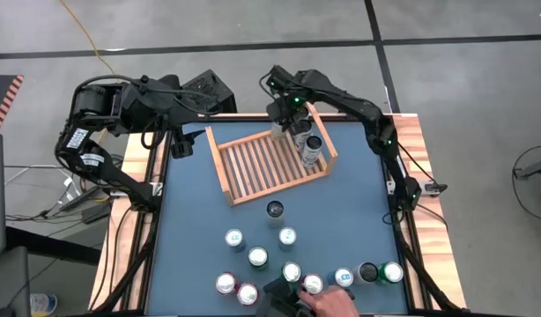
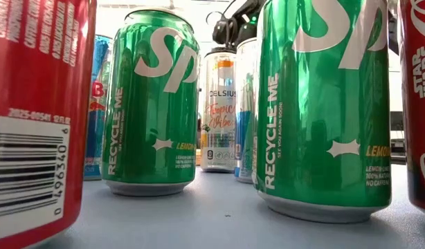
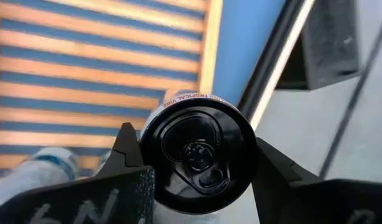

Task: Place canned beverage on shelf
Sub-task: Put the white-yellow soda can on the shelf

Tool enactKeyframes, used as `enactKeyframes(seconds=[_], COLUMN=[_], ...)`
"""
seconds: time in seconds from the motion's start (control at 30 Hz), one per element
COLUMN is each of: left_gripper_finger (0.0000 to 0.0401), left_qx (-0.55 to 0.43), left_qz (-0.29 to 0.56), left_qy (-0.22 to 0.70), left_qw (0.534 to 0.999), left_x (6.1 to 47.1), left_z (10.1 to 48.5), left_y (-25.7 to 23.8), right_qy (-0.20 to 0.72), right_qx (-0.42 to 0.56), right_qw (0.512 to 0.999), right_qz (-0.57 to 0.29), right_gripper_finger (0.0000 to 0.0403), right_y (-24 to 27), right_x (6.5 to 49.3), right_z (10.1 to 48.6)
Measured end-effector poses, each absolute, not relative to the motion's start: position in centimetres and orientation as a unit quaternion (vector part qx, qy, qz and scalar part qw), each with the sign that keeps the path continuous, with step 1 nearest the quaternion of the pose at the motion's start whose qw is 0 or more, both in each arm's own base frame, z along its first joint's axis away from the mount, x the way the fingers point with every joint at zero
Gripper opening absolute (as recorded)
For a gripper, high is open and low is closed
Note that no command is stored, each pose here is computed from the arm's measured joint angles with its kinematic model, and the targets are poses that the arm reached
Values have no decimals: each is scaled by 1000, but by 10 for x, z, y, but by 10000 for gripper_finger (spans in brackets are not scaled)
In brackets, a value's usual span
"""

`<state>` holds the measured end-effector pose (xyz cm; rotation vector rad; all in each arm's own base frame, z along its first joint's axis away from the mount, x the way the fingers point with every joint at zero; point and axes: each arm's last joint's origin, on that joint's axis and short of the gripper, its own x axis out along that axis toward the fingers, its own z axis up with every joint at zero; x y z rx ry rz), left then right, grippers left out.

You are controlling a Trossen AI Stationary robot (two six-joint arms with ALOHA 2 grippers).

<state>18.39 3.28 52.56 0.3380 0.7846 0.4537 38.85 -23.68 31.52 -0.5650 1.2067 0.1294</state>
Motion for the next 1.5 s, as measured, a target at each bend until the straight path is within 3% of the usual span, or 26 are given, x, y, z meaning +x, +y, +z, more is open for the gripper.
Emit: enactKeyframes(seconds=[1.5], left_gripper_finger=[318], left_qx=[161], left_qz=[220], left_qy=[377], left_qw=[885], left_x=[184], left_z=[526], left_y=[33], right_qy=[584], right_qx=[-171], right_qw=[793], right_qz=[34], right_gripper_finger=[139], right_y=[-256], right_x=[392], right_z=[284])
